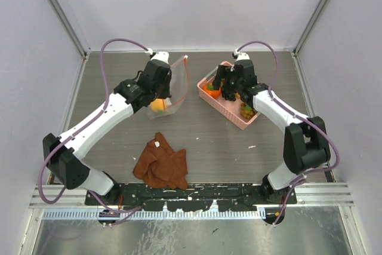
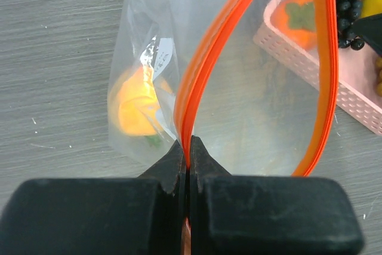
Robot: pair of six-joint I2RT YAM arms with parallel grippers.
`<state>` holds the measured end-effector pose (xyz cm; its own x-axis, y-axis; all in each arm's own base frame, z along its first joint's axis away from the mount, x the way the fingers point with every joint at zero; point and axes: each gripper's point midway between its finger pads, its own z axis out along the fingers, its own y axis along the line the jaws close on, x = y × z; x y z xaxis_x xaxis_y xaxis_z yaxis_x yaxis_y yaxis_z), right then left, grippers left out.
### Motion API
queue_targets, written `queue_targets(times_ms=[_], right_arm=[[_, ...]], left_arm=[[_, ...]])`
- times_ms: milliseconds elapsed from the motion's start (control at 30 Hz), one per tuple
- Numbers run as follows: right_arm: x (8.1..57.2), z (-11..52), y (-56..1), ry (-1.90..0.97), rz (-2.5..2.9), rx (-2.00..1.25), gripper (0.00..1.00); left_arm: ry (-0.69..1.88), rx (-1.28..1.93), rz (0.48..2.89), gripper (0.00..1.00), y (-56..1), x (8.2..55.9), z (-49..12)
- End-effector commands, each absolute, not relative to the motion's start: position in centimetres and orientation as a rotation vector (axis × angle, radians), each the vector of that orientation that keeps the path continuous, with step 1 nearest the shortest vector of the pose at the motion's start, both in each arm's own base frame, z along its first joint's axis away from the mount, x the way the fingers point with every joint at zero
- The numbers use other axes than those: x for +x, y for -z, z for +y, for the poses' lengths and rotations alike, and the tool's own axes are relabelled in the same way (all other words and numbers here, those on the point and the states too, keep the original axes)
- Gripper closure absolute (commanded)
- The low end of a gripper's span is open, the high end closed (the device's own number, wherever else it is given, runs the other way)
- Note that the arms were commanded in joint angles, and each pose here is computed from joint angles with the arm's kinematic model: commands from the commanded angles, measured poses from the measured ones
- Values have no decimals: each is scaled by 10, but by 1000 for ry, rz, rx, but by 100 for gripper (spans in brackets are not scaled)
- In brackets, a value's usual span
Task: Place the food in the zip-top bag and seal the zipper
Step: Pick up the fake fruit from the bin.
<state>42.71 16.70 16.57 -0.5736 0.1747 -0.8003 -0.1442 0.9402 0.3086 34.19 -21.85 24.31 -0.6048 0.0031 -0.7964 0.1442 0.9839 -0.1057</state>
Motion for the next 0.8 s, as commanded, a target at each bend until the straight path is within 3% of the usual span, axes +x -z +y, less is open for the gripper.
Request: queue_targets(times_ms=[0, 367, 767], right_arm=[[449, 177, -172, -522, 2106, 138, 15], [475, 180, -117, -685, 2077, 396, 23], [477, 189, -61, -811, 2115, 466, 20]], left_arm=[[144, 179, 2194, 100, -249, 352, -218], [83, 239, 2254, 100, -229, 354, -219], [114, 253, 2304, 100, -219, 352, -227]])
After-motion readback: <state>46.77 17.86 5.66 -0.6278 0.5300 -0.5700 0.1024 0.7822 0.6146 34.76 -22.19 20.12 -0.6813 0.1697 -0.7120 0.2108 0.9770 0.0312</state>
